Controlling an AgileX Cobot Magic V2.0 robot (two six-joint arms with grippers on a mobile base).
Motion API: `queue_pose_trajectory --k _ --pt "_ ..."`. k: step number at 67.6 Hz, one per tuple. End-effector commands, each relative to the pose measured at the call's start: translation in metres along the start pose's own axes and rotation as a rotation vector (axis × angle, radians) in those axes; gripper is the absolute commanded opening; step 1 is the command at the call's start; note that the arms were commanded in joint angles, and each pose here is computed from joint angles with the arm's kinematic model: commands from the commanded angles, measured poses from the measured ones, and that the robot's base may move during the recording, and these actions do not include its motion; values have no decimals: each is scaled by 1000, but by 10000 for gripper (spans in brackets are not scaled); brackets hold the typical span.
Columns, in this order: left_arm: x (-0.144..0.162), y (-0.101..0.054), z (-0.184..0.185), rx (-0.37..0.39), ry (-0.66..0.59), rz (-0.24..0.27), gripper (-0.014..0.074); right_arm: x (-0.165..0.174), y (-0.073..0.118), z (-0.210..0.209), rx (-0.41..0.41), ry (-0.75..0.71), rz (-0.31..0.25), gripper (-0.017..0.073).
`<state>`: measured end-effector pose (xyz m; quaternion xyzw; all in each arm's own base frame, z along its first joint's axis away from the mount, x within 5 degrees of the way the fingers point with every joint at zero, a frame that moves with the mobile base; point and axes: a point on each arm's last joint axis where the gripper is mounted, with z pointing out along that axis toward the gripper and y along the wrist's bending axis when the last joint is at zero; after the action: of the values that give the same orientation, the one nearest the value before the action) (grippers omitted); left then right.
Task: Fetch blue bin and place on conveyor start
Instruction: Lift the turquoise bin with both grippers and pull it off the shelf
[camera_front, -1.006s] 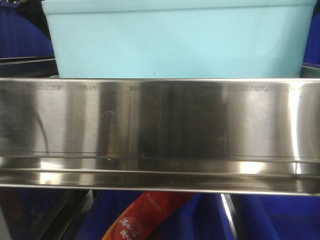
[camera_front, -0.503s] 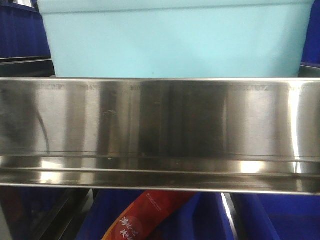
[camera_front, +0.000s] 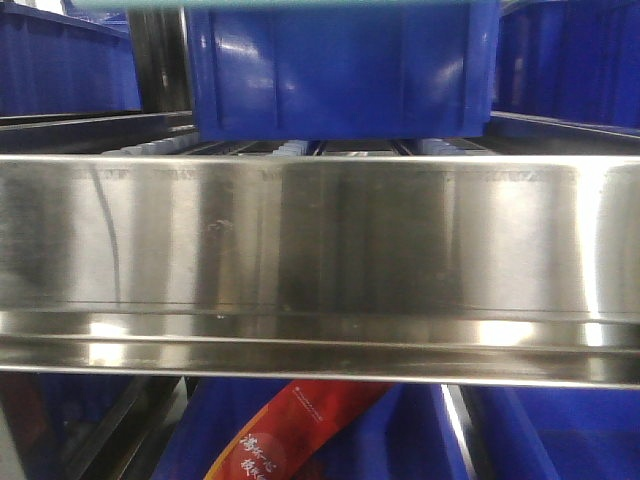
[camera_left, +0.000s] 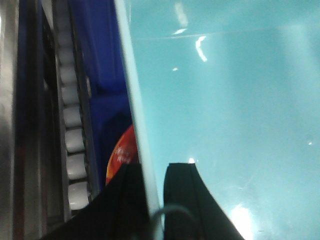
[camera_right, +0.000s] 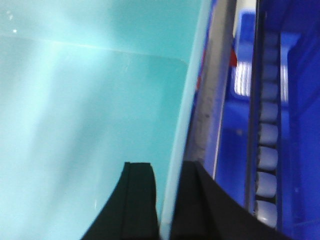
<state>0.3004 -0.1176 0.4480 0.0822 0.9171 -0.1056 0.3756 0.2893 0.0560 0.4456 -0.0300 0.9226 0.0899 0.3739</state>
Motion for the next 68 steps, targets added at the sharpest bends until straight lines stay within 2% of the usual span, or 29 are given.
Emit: queue_pose_trajectory --k 1,16,68 --pt "-5 -4 -25 36 -108 11 -111 -3 2 -12 -5 -53 -28 -151" --pt "-5 -2 -24 13 -105 21 -111 -3 2 -10 -4 -49 -28 -151" --pt "-6 -2 -22 14 -111 21 -111 -3 2 -10 -4 -49 -28 -151"
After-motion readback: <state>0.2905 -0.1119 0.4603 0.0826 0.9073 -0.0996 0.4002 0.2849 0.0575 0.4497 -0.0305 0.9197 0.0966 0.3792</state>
